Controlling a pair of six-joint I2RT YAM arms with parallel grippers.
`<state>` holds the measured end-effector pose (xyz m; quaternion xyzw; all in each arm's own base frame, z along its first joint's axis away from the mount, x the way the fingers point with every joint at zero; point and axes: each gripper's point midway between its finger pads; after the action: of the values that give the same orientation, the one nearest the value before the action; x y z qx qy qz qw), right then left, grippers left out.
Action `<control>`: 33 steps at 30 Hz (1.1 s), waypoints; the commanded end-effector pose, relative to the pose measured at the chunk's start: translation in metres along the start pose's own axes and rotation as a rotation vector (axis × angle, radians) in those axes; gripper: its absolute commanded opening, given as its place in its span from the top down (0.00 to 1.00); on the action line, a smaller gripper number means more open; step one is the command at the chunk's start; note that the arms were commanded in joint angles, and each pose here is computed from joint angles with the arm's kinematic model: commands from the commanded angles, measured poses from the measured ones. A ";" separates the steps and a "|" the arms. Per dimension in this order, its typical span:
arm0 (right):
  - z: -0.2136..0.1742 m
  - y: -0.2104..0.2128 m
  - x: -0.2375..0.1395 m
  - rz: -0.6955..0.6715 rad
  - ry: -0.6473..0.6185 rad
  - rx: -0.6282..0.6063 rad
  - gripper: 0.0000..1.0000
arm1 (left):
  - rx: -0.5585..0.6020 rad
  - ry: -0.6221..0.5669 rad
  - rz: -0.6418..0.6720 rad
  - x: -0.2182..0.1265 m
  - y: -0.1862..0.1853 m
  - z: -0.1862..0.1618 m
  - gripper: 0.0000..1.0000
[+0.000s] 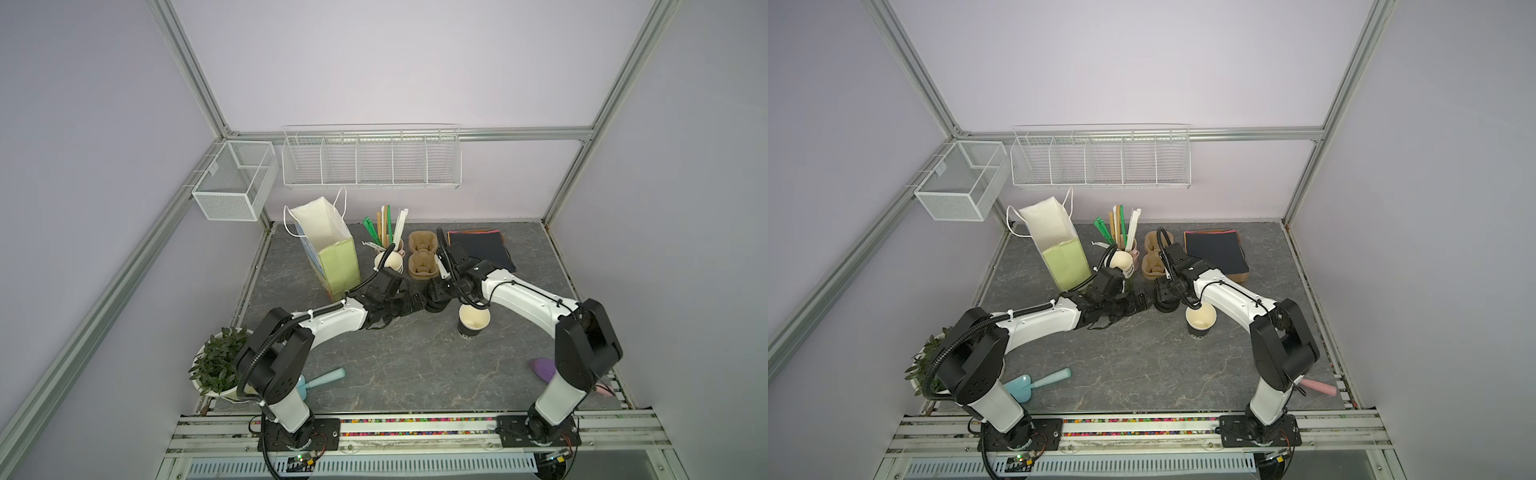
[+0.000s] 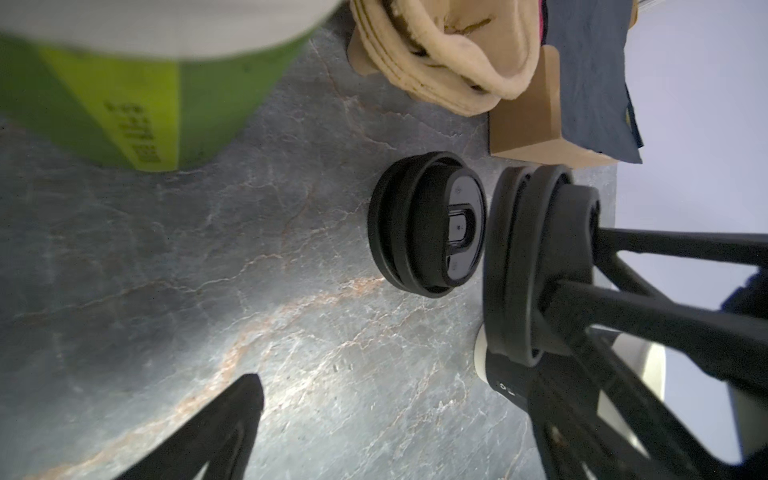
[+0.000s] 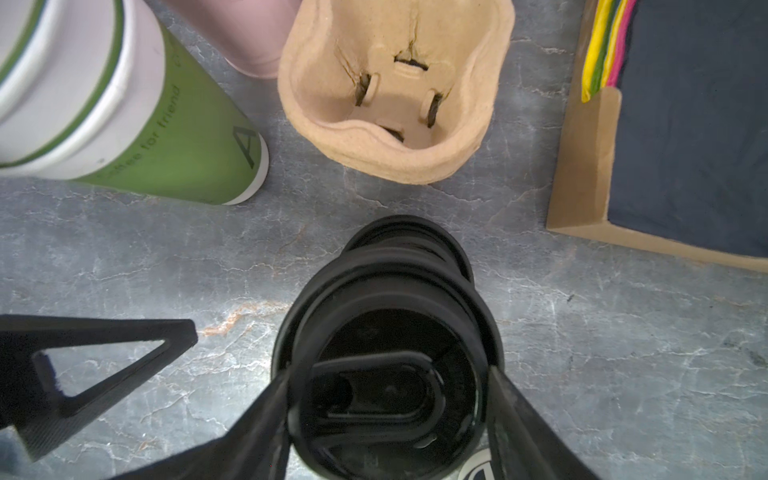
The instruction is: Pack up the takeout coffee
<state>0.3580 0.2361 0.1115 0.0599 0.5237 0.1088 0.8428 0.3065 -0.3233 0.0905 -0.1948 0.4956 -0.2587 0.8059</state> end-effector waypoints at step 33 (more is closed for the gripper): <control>-0.007 0.006 -0.014 0.098 0.019 0.070 0.33 | -0.018 -0.041 -0.058 0.004 -0.009 0.005 0.00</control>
<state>0.3521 0.2341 0.1160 0.0946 0.5304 0.1160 0.8344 0.3089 -0.3280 0.0768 -0.2056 0.4992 -0.2581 0.8012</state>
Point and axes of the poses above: each gripper's point midway between its finger pads, its own x axis out along the fingers, its own y axis along the line the jaws close on, z = x × y, and after that the axes turned 10 degrees about x, right-handed
